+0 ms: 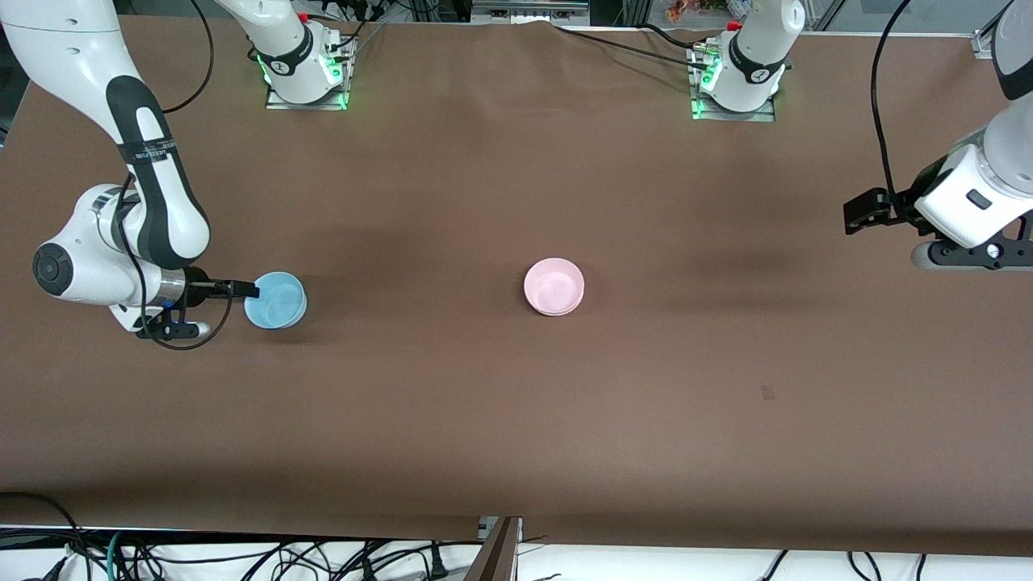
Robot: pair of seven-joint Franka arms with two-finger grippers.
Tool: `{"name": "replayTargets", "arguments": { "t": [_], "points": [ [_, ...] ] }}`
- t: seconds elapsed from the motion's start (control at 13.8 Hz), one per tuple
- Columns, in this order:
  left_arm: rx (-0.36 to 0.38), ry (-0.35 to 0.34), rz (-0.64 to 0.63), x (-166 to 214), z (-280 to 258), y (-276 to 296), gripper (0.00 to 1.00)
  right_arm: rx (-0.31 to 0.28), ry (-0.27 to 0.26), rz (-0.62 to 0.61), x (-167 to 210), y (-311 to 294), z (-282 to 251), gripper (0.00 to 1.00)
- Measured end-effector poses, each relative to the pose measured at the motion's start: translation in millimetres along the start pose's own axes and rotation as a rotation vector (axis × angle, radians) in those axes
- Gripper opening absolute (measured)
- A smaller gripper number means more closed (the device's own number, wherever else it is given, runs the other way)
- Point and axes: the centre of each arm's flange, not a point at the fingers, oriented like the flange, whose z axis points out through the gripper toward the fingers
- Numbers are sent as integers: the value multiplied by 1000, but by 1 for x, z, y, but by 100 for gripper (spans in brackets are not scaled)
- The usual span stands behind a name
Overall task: Stack pink and blue bowls on white bowl
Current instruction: 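Withdraw the left gripper while the right gripper grasps the blue bowl rim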
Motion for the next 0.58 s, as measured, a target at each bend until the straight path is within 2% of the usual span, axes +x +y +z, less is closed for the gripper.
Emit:
{"name": "replayTargets", "arguments": {
  "t": [0.29,0.58],
  "points": [
    [-12,50,-3,-19,-2,5,100,19,33,14,-3,2,8,99],
    [-14,92,-2,-26,4,6,100,25,35,15,-3,0,8,91]
  ]
}}
